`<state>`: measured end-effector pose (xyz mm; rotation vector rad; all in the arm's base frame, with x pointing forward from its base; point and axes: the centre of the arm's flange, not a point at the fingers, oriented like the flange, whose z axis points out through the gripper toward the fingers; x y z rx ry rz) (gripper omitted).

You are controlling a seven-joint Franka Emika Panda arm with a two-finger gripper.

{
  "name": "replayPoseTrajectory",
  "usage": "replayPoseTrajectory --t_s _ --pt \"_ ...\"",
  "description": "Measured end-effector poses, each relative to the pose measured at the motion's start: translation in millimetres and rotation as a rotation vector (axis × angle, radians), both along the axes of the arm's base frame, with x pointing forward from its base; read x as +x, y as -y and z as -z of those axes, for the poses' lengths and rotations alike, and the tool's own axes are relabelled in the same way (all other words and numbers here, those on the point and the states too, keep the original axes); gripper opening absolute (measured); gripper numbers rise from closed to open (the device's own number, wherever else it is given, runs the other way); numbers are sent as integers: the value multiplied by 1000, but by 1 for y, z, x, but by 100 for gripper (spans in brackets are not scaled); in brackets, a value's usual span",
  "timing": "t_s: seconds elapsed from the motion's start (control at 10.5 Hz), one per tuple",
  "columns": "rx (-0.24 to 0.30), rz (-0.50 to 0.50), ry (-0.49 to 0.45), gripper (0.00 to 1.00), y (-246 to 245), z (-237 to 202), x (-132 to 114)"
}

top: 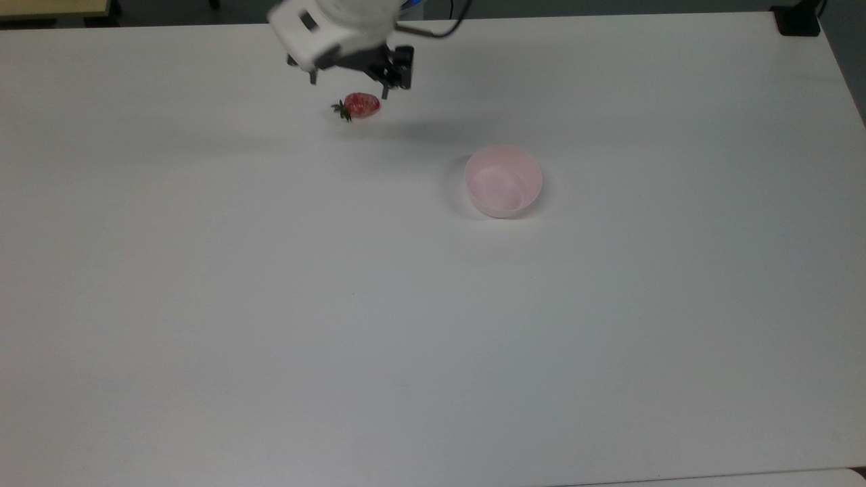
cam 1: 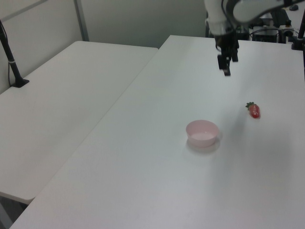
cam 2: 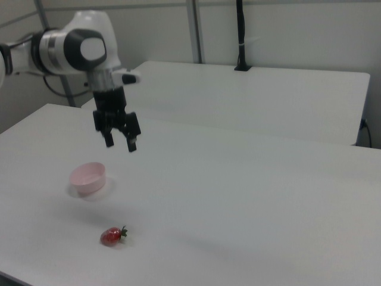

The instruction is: Pick up strawberry from bowl

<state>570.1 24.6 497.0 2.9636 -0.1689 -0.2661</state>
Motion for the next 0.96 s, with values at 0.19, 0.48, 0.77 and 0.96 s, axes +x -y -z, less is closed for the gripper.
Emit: replayPoseTrajectory --t_s 0.19,0.48,0.77,0.96 --pt "79 109 100 100 40 -69 3" --pt "103 181 208 100 75 -128 -4" --pt "102 177 263 100 75 -144 -5" --pt "103 159 301 100 74 -149 -3"
